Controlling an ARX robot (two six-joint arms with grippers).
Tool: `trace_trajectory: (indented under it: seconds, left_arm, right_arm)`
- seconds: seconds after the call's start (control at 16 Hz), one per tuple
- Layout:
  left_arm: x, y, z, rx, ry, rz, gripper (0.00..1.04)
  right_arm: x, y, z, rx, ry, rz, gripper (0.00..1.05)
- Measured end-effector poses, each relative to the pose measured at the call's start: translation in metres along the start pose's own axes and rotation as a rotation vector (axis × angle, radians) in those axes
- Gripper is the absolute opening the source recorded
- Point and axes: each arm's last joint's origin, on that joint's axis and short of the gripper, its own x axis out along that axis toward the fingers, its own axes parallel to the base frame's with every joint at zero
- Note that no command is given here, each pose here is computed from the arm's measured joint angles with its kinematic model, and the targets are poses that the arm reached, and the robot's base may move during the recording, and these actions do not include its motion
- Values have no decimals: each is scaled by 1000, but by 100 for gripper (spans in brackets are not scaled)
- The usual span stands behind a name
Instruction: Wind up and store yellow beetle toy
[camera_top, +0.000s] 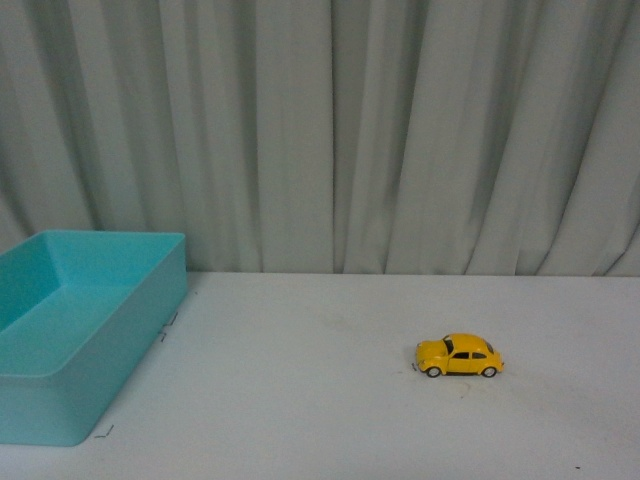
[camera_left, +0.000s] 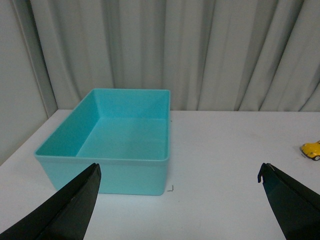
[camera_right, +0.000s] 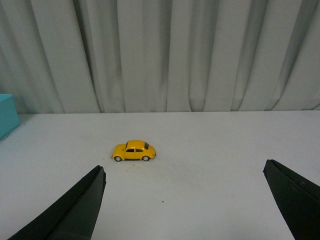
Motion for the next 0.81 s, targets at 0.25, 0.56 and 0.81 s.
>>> trace_trajectory:
  seconds: [0.25, 0.56, 0.81]
  left_arm:
    - [0, 0, 0, 0, 0, 0, 98]
    - [0, 0, 0, 0, 0, 0, 98]
    - [0, 0, 0, 0, 0, 0, 98]
  right_arm:
    - [0, 0, 0, 0, 0, 0, 98]
    - [0, 0, 0, 0, 0, 0, 98]
    - [0, 0, 0, 0, 0, 0, 98]
